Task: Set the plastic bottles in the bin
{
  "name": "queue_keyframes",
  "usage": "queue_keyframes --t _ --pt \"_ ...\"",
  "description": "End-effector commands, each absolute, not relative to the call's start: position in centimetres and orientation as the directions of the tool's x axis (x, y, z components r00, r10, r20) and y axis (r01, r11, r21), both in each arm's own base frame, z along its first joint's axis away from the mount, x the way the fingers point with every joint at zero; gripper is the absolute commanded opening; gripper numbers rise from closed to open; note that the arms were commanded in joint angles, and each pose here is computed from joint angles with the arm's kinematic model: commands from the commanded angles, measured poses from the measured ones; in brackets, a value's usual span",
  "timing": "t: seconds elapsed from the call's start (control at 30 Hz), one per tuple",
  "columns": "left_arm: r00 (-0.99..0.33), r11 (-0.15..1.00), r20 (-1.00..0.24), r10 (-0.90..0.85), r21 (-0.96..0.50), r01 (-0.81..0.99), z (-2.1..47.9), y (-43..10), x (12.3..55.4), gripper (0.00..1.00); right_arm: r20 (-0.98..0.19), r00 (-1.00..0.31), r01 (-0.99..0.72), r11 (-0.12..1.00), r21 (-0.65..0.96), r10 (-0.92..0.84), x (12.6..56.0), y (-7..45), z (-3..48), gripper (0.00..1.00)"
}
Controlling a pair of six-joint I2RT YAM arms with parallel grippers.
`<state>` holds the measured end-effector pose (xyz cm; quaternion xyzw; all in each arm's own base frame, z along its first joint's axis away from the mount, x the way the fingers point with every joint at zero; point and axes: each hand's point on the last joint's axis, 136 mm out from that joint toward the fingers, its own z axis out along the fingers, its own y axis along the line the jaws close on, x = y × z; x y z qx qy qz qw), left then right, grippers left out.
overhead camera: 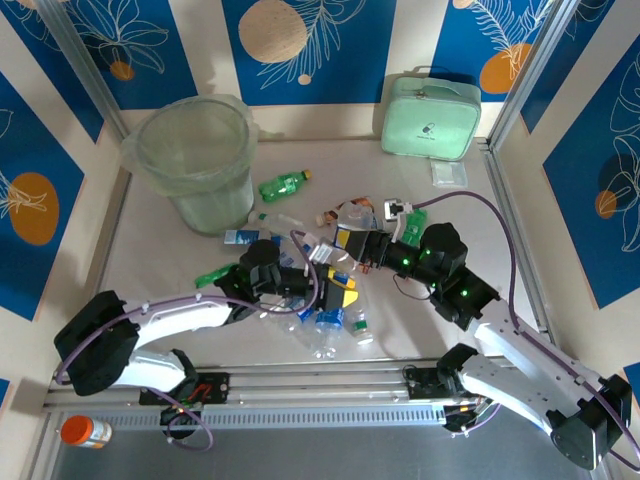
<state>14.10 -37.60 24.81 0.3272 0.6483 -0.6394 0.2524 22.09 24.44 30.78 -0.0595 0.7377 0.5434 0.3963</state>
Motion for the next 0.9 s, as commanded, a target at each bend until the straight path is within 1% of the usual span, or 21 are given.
queue_keyframes --t 0.0,0.03,0.07,0.13,0.17,0.27,0.37,0.47,0.57,0.67,0.7,0.8,0.83,0.87 --pt "-0.578 -0.008 -0.815 0.044 -0.579 0.815 27.1 -37.2 14.6 0.71 -0.644 -0.675 -0.525 0.380 0.762 0.360 22.0 24.4 31.2 0.50" --pt "-0.569 0.018 -0.822 0.032 -0.569 0.822 27.2 -36.9 14.9 0.71 -0.642 -0.677 -0.523 0.378 0.764 0.360 22.0 24.4 31.1 0.50" --pt "-0.562 0.043 -0.827 0.023 -0.561 0.827 27.1 -36.7 15.2 0.70 -0.639 -0.680 -0.522 0.376 0.766 0.359 22.0 24.5 31.1 0.50" --pt "-0.552 0.092 -0.833 0.015 -0.549 0.831 26.8 -36.4 15.8 0.58 -0.632 -0.687 -0.516 0.372 0.772 0.358 22.0 24.6 30.9 0.50" --pt "-0.553 0.097 -0.833 0.016 -0.549 0.830 26.7 -36.4 15.9 0.56 -0.631 -0.688 -0.515 0.371 0.773 0.359 22.0 24.6 30.9 0.50" --pt "-0.555 0.087 -0.831 0.022 -0.552 0.829 26.7 -36.7 15.8 0.45 -0.625 -0.692 -0.507 0.373 0.777 0.361 22.0 24.6 30.7 0.49" --pt "-0.546 0.092 -0.837 0.015 -0.543 0.835 26.7 -36.7 16.0 0.39 -0.622 -0.693 -0.500 0.380 0.778 0.363 22.1 24.6 30.5 0.49" --pt "-0.538 0.103 -0.843 0.006 -0.534 0.839 26.8 -36.5 16.1 0.30 -0.620 -0.700 -0.488 0.396 0.778 0.355 22.3 24.6 29.9 0.49" --pt "-0.540 0.108 -0.842 0.012 -0.535 0.838 26.8 -36.5 16.1 0.18 -0.610 -0.710 -0.472 0.405 0.783 0.352 22.5 24.7 29.4 0.49" --pt "-0.553 0.150 -0.833 0.015 -0.545 0.825 26.3 -36.4 16.7 0.15 -0.608 -0.718 -0.470 0.408 0.783 0.339 22.4 24.8 29.1 0.50" --pt "-0.555 0.167 -0.832 0.014 -0.545 0.822 26.2 -36.3 16.9 0.11 -0.613 -0.717 -0.474 0.412 0.778 0.332 22.3 24.9 29.2 0.56" --pt "-0.567 0.225 -0.824 0.010 -0.550 0.804 25.9 -35.8 17.5 0.06 -0.628 -0.709 -0.453 0.474 0.755 0.322 22.2 24.5 28.7 0.88" --pt "-0.565 0.247 -0.825 0.006 -0.546 0.800 25.9 -35.5 17.8 0.06 -0.637 -0.700 -0.447 0.497 0.744 0.323 22.2 24.1 28.5 0.96" --pt "-0.563 0.264 -0.826 0.003 -0.543 0.798 26.0 -35.3 17.9 0.05 -0.643 -0.694 -0.439 0.517 0.735 0.325 22.2 23.8 28.3 1.00"
